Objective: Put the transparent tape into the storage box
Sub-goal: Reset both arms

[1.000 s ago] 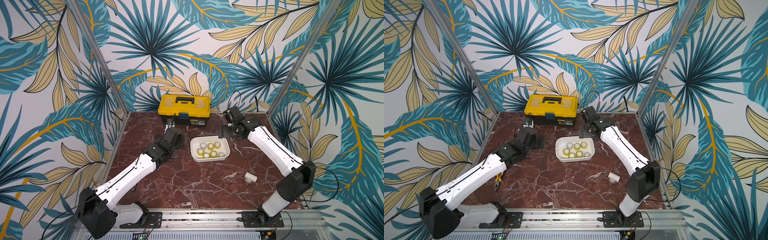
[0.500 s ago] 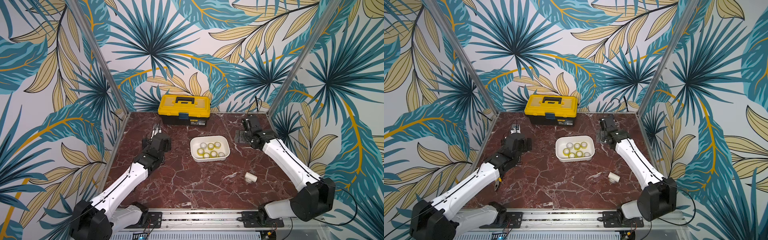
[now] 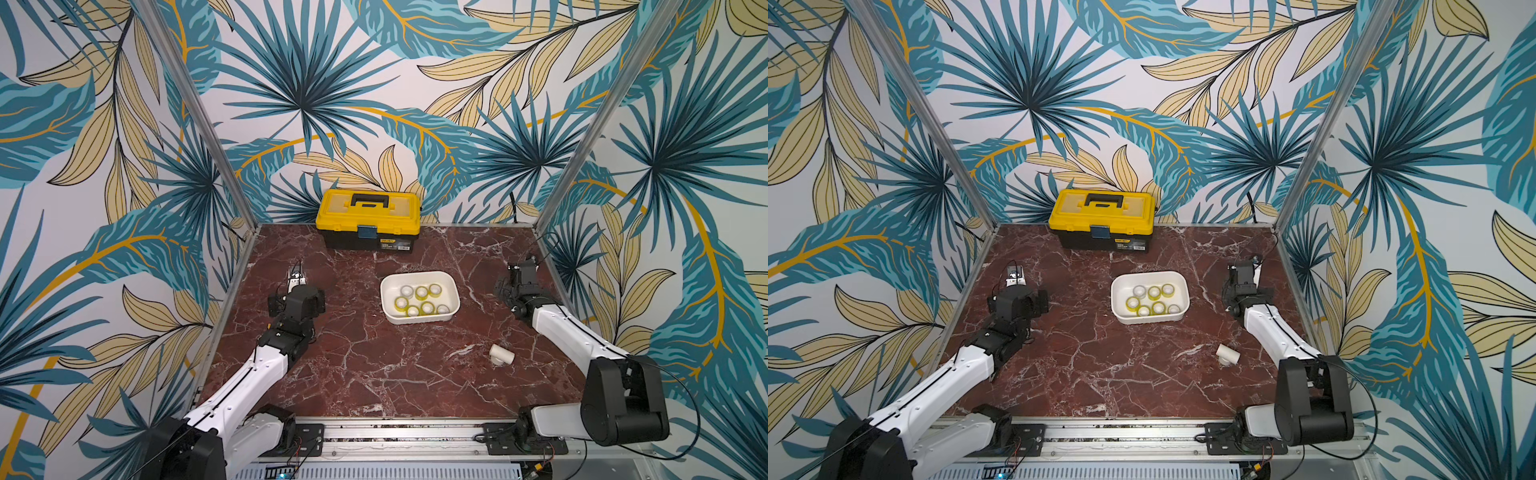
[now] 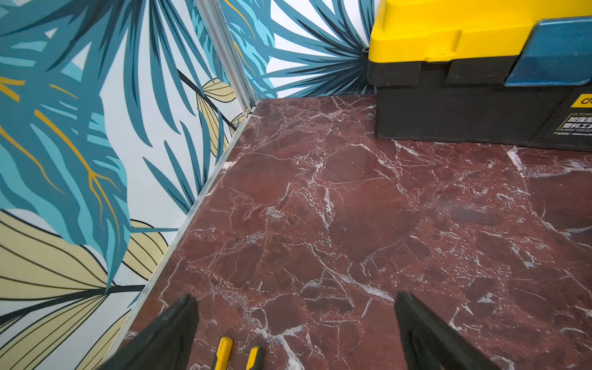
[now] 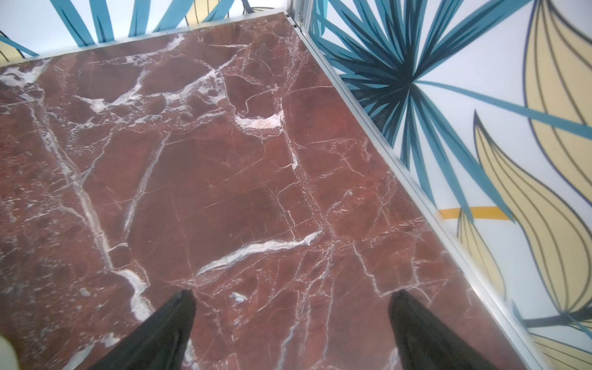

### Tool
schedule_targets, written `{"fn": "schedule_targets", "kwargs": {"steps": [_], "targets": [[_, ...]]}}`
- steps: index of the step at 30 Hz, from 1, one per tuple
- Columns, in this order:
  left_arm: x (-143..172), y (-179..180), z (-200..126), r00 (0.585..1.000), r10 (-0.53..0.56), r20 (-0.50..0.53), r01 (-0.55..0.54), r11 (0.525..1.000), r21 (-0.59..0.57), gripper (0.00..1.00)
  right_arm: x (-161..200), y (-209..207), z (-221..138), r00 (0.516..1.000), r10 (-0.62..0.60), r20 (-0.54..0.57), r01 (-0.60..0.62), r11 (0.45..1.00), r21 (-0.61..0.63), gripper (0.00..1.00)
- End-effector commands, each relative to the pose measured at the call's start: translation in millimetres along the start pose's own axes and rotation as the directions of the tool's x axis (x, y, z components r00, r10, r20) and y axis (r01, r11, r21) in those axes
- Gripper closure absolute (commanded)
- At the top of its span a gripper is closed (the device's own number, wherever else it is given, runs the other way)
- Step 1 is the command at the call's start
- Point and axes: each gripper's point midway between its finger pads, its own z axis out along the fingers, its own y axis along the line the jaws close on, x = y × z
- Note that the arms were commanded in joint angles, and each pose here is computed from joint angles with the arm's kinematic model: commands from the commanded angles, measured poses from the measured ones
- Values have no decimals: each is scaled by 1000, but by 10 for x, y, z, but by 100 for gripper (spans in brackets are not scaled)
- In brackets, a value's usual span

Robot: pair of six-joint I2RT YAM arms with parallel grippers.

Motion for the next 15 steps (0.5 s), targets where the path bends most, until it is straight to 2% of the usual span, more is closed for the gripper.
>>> {"fn": "schedule_targets", "kwargs": {"steps": [1, 3, 6, 11, 15], "targets": [[-40, 56, 19, 998, 5, 59, -5, 1000, -7, 0, -144, 34, 204, 991, 36, 128, -40, 999, 25, 0], [-17, 109, 49, 998, 2, 70, 0, 1000, -22, 0, -96, 33, 302, 988, 38, 150, -44, 998, 38, 0], [11, 173, 102, 996, -4, 89, 7, 999, -39, 0, -96, 98, 298, 984, 43, 171, -41, 999, -13, 0], [59, 181, 234, 994, -1, 107, 4, 1000, -31, 0, -80, 80, 94, 954, 96, 284, -67, 992, -109, 1], [79, 154, 388, 991, -42, 124, 44, 999, -14, 0, -64, 74, 99, 955, 93, 281, -66, 992, -106, 0]]}}
